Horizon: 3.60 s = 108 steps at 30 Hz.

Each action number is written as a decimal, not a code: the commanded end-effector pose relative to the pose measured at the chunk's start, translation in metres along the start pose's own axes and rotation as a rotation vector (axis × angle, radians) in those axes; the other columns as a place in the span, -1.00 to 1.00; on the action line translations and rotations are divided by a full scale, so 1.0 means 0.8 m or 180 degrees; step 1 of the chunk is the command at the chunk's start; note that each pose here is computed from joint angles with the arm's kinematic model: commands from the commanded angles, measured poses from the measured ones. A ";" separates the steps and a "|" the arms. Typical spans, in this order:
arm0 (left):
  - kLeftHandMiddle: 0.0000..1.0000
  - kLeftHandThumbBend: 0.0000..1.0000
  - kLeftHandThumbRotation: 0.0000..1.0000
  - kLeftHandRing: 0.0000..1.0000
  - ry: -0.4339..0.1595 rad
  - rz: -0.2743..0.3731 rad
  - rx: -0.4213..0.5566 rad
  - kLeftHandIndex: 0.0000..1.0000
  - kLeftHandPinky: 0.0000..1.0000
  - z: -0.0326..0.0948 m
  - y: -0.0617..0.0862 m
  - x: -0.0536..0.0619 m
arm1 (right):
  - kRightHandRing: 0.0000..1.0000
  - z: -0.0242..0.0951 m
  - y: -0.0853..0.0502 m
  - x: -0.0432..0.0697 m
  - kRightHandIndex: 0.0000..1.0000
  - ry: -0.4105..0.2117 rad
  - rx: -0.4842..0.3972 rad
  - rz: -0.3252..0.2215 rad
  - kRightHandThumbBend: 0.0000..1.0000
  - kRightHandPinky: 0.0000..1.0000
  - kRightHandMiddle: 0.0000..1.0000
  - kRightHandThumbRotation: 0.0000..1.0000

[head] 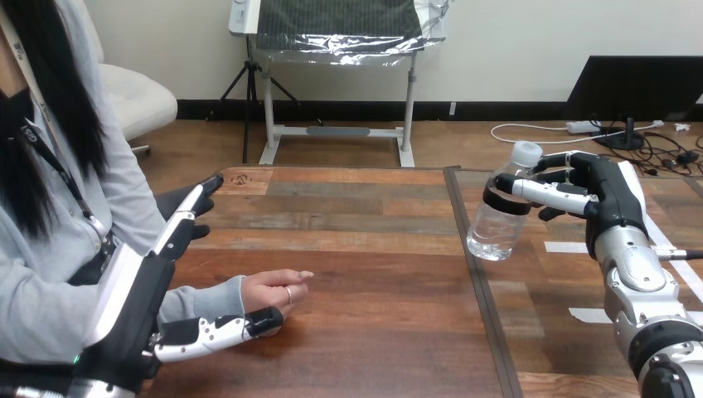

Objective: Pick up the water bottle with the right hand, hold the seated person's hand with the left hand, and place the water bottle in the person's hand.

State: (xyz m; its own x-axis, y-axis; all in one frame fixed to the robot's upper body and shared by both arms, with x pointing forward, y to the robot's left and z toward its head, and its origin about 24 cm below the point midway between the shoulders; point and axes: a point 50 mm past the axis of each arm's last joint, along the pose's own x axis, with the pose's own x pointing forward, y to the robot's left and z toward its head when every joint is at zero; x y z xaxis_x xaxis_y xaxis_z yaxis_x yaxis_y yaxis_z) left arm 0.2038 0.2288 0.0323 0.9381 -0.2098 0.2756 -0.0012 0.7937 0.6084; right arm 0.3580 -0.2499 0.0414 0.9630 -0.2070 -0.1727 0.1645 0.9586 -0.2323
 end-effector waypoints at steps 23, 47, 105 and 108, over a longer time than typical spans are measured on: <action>0.76 1.00 -0.56 0.75 0.0217 -0.0375 0.1077 0.76 0.65 0.003 0.035 0.047 | -0.26 0.070 0.014 0.011 -0.10 -0.0815 0.0274 0.0270 0.55 -0.41 -0.13 -1.00; 0.68 1.00 -0.61 0.67 0.0325 -0.0875 0.1484 0.68 0.59 -0.013 0.053 0.072 | -0.28 0.081 0.020 0.007 -0.12 -0.1108 0.0450 0.0508 0.48 -0.44 -0.14 -1.00; 0.43 1.00 -0.37 0.33 0.0584 -0.1790 0.1764 0.47 0.19 -0.055 0.042 0.091 | -0.36 0.102 0.023 -0.005 -0.17 -0.1603 0.0629 0.0875 0.39 -0.51 -0.20 -1.00; 0.40 1.00 -0.35 0.29 0.0575 -0.1796 0.1757 0.44 0.16 -0.056 0.040 0.090 | -0.37 0.102 0.023 -0.005 -0.17 -0.1606 0.0655 0.0899 0.39 -0.52 -0.21 -1.00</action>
State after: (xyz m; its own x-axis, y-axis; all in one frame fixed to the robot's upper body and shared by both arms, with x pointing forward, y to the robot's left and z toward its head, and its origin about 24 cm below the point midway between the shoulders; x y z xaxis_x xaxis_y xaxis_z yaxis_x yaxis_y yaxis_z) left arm 0.2722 0.2649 0.0211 0.8781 -0.3485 -0.3278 0.4114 0.2004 0.8892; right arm 0.3672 -0.2148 0.0821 0.9806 0.1371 0.1400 -0.1305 0.9899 -0.0556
